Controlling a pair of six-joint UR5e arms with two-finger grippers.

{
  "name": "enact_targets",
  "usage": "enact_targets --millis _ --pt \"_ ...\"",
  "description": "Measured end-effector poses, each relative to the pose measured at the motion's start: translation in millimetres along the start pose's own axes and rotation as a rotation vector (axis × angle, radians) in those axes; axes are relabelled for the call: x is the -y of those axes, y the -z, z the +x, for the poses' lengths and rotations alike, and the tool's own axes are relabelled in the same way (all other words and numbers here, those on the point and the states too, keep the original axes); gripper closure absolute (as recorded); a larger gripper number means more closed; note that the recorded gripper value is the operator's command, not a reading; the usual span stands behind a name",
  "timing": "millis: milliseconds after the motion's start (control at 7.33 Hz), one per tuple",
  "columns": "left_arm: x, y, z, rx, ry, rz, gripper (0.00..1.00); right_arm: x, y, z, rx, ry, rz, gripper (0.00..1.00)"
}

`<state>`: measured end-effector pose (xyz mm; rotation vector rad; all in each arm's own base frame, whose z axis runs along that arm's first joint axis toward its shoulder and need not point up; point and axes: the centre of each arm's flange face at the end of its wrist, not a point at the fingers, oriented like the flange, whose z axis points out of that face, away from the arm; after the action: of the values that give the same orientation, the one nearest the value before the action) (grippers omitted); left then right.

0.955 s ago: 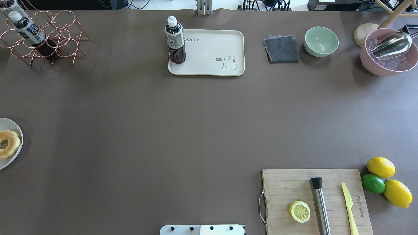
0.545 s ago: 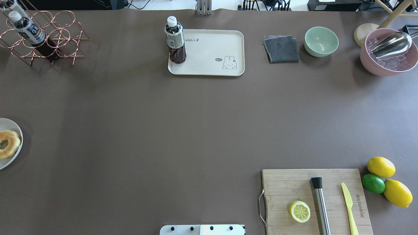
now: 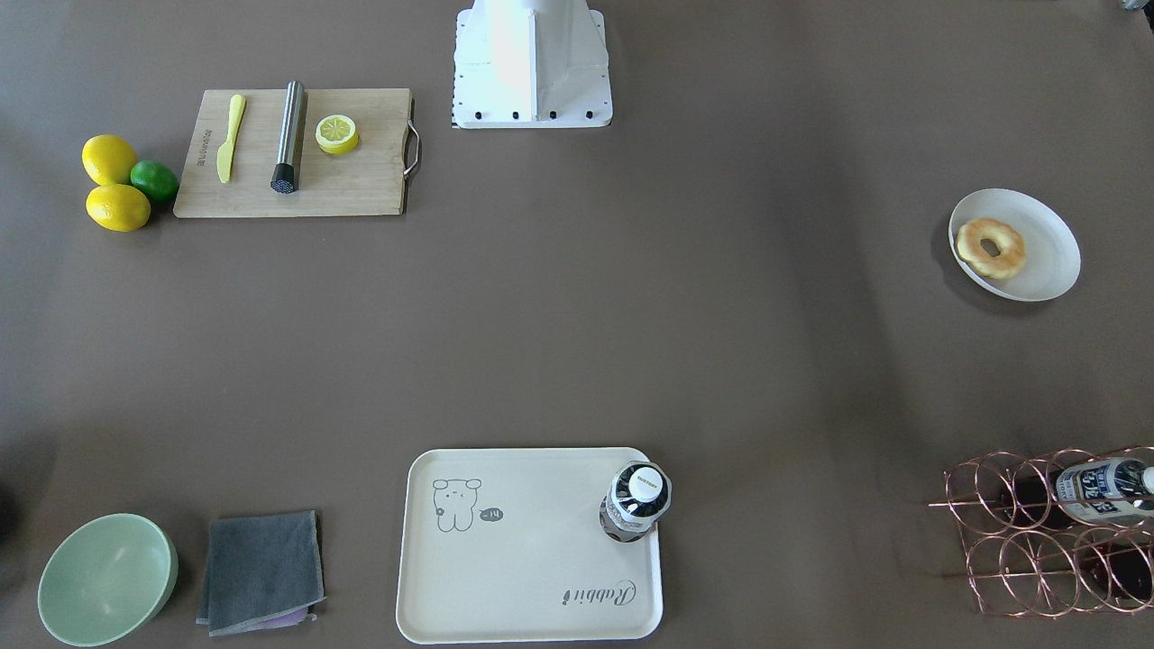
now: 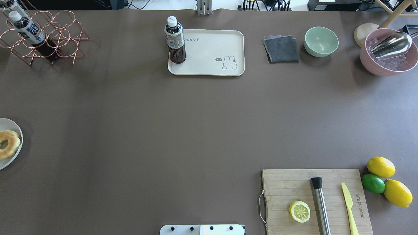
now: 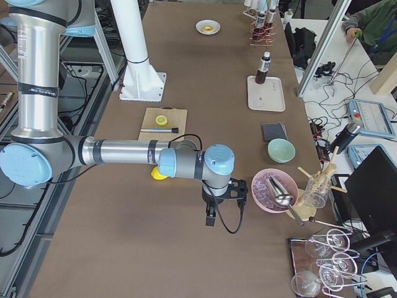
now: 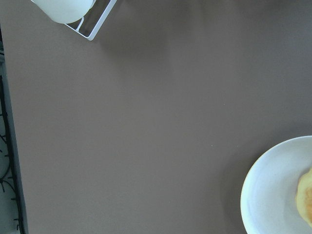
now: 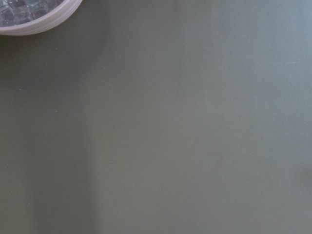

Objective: Place donut on tray

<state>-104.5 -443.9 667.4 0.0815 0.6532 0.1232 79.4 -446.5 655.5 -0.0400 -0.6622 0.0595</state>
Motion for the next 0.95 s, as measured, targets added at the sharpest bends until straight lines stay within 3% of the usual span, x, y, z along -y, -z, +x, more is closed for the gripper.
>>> enact_targets --millis 545,682,955 --pt "2.8 2.7 2.5 0.000 -0.002 0.007 0.01 0.3 1.5 -1.2 0.001 0.001 0.003 0.00" --pt "8.5 5.8 4.2 0.001 -0.010 0.021 0.01 0.3 2.1 -3.2 0.018 0.000 0.003 0.00" --pt "19.5 15.3 8.5 0.006 -0.049 0.072 0.01 0.0 6.5 -8.1 0.107 -0.010 0.010 0.00"
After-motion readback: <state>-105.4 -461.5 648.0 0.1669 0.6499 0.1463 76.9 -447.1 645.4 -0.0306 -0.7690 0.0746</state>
